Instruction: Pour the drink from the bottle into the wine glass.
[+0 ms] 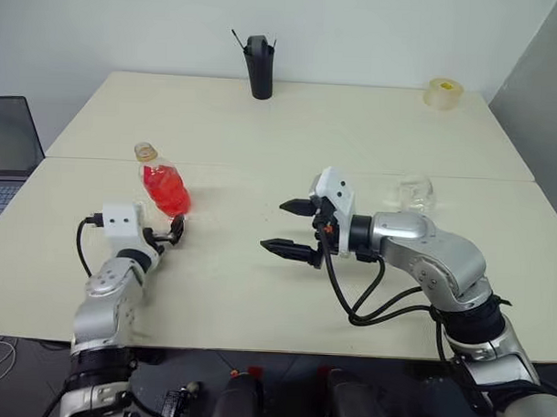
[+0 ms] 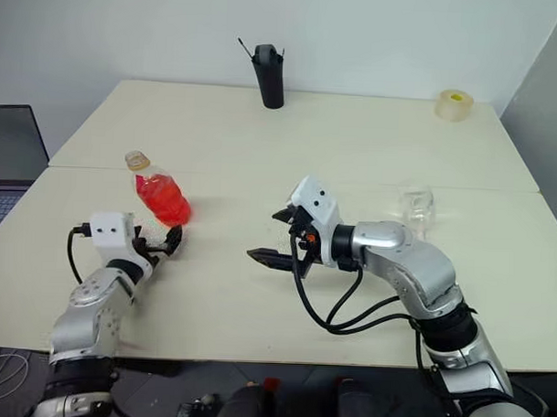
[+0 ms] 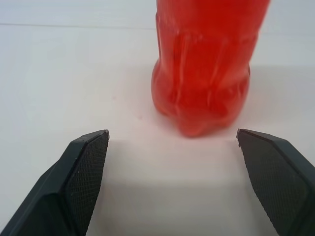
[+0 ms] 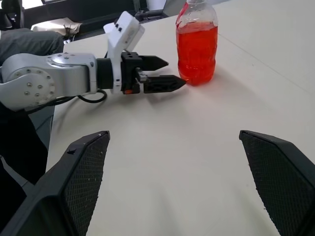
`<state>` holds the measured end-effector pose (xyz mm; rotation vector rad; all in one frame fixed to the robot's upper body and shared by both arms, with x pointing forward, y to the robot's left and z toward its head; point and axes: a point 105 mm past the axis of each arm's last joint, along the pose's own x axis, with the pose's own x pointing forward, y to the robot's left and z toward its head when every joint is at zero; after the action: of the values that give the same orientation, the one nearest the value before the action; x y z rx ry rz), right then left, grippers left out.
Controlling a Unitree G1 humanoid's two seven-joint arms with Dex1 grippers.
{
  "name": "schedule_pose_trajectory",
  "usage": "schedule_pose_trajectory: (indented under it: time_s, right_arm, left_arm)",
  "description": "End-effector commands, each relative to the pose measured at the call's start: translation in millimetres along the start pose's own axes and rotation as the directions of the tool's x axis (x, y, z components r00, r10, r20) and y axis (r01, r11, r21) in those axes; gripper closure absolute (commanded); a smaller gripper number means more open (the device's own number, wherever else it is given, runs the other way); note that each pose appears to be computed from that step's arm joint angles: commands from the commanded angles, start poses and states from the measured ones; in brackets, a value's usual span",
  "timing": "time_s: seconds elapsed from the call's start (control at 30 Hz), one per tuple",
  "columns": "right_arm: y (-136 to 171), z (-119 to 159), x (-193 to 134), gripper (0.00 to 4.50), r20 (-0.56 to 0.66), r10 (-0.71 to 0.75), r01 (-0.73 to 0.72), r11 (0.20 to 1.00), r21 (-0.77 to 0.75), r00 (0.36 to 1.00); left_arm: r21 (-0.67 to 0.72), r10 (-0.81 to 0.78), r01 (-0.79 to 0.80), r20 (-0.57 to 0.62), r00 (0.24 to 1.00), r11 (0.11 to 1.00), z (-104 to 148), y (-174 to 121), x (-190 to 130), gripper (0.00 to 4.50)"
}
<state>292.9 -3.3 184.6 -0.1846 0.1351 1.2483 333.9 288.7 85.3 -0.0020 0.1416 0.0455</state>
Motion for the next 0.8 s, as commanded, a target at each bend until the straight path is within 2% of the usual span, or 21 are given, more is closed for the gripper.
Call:
schedule_pose_trajectory:
  time_s: [0.03, 0.13, 0.2, 0.27, 0.33, 0.47, 0.53, 0.6, 0.7, 0.8]
  right_arm:
    - [-2.6, 11.6, -7.7, 0.00, 0.032, 0.004, -0.003, 0.999, -0.043, 0.999]
    - [-6.4, 10.1, -15.4, 0.00, 0.022, -0.005, 0.006, 1.000, -0.028, 1.000]
    - [-7.8, 9.7, -21.8, 0.00, 0.017, -0.006, 0.007, 1.000, -0.007, 1.000]
    - [-8.4, 10.0, -32.2, 0.00, 0.006, -0.016, 0.016, 1.000, 0.008, 1.000]
    - [-8.7, 10.8, -44.0, 0.00, -0.028, -0.045, 0.045, 0.999, 0.007, 0.999]
    - [-14.8, 22.6, -69.0, 0.00, -0.071, -0.145, 0.152, 0.982, 0.114, 0.987]
    - [-29.9, 23.5, -82.1, 0.00, -0.130, -0.256, 0.277, 0.941, 0.193, 0.958]
    - [-54.1, 19.0, -96.3, 0.00, -0.209, -0.397, 0.440, 0.868, 0.231, 0.894]
    - [-85.2, 15.2, -121.1, 0.00, -0.298, -0.486, 0.564, 0.771, 0.295, 0.821]
    - [-111.9, 17.9, -150.3, 0.00, -0.406, -0.531, 0.662, 0.669, 0.339, 0.744]
  left_arm:
    - [0.046, -0.066, 0.065, 0.020, 0.998, 0.997, 7.2, 4.5, -21.6, 0.04]
    - [0.033, -0.162, 0.162, -0.008, 0.987, 0.986, 0.7, -2.2, -38.5, 0.04]
    - [0.035, -0.290, 0.290, -0.008, 0.957, 0.956, 3.6, -19.3, -49.4, 0.04]
    - [0.080, -0.455, 0.455, -0.027, 0.890, 0.887, 7.3, -44.1, -63.4, 0.04]
    - [0.124, -0.558, 0.561, -0.062, 0.828, 0.819, 10.9, -63.7, -71.9, 0.04]
    - [0.203, -0.722, 0.720, -0.082, 0.687, 0.663, 31.5, -112.7, -75.3, 0.04]
    - [0.254, -0.787, 0.778, -0.089, 0.610, 0.575, 41.1, -139.1, -73.9, 0.04]
    - [0.283, -0.822, 0.804, -0.081, 0.563, 0.523, 49.9, -157.4, -70.0, 0.04]
    - [0.377, -0.856, 0.813, -0.091, 0.509, 0.443, 57.1, -180.6, -61.4, 0.04]
    - [0.410, -0.898, 0.841, -0.107, 0.428, 0.352, 59.3, -203.6, -60.1, 0.04]
